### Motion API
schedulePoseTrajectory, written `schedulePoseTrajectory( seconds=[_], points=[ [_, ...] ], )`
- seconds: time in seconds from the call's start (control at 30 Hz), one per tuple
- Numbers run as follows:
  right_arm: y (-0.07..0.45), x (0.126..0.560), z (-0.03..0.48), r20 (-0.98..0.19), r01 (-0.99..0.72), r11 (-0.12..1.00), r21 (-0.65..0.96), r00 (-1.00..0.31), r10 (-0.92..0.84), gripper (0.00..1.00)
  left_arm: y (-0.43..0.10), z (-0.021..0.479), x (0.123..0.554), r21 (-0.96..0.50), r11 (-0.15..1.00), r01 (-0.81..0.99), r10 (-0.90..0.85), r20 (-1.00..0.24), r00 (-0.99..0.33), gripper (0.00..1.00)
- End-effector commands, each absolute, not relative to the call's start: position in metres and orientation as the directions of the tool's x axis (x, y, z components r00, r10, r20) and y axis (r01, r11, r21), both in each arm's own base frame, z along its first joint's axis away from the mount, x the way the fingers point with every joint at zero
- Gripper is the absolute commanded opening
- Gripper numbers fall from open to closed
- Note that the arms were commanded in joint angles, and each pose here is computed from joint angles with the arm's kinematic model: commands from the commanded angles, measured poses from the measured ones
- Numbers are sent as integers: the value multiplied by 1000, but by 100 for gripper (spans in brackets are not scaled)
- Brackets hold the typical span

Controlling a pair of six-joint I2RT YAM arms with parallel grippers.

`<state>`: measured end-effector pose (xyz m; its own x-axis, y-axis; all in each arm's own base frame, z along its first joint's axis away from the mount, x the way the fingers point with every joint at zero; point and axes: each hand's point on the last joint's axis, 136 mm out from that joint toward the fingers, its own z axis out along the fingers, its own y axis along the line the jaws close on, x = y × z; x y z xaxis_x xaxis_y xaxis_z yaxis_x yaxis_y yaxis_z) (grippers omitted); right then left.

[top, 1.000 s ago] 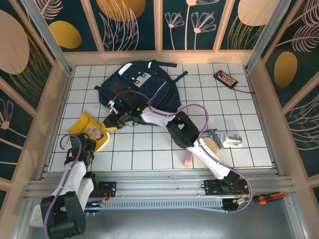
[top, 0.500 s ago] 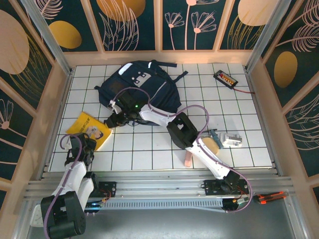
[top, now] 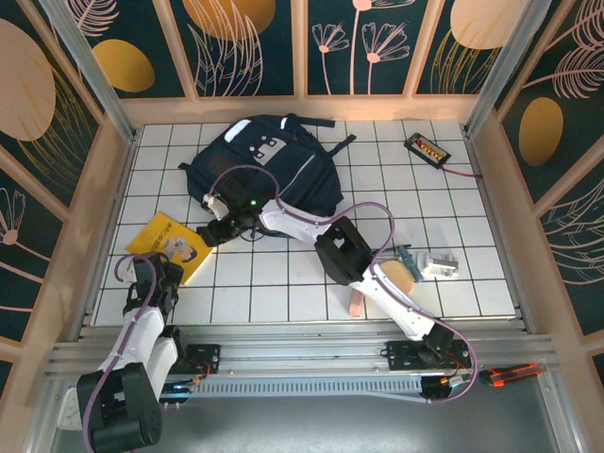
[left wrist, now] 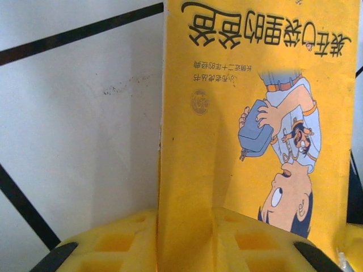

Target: Pack the student bag

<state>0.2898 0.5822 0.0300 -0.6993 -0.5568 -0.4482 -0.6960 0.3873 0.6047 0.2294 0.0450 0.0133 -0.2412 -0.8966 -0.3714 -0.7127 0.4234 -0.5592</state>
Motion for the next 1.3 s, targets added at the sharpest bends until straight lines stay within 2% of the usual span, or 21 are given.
schedulePoseTrajectory(
  seconds=[0.0, 0.1, 0.3, 0.37, 0.4, 0.43, 0.5, 0.63, 0.8, 0.87, 0.93, 1.1, 1.13, 1.27],
  points=[
    [557, 160, -24, -145, -656, 390, 647, -607, -781, 20, -27, -9, 215, -642, 480, -598, -846, -156, -511, 24],
    [544, 159, -3, -162, -664, 393, 636, -613, -773, 10, -37, -3, 217, -668, 485, -564, -829, -147, -539, 16],
    [505, 146, 41, -126, -612, 406, 678, -642, -756, 11, -65, 10, 216, -735, 449, -508, -794, -67, -605, 11],
    [493, 144, 42, -101, -563, 406, 719, -663, -741, 19, -69, 10, 213, -742, 438, -507, -790, -49, -611, 11],
    [488, 150, 38, -87, -544, 431, 720, -687, -722, 33, -68, 8, 211, -737, 436, -517, -794, -44, -607, 11],
    [485, 161, 33, -80, -536, 463, 706, -710, -700, 48, -67, 5, 208, -726, 434, -533, -800, -40, -598, 16],
    [481, 185, 27, -80, -518, 515, 683, -754, -652, 63, -61, -1, 204, -697, 435, -570, -815, -36, -578, 32],
    [483, 223, 32, -98, -468, 562, 682, -820, -564, 67, -48, -5, 203, -649, 445, -617, -841, -67, -537, 46],
    [488, 239, 21, -96, -465, 603, 648, -836, -541, 67, -36, -8, 204, -615, 458, -642, -858, -115, -501, 46],
    [494, 240, 17, -99, -464, 591, 659, -833, -544, 66, -36, -12, 205, -607, 476, -636, -847, -123, -517, 44],
    [507, 235, 22, -100, -449, 540, 712, -825, -556, 61, -40, -18, 205, -606, 494, -623, -829, -112, -548, 37],
    [529, 224, 74, -212, -461, 372, 806, -811, -545, 51, -52, -28, 206, -607, 517, -604, -788, -62, -612, 30],
    [529, 224, 81, -222, -454, 360, 815, -819, -529, 45, -52, -28, 207, -606, 519, -604, -788, -65, -612, 29],
    [522, 227, 83, -205, -421, 392, 818, -849, -486, 0, -48, -17, 212, -621, 521, -585, -795, -105, -597, 29]
  ],
)
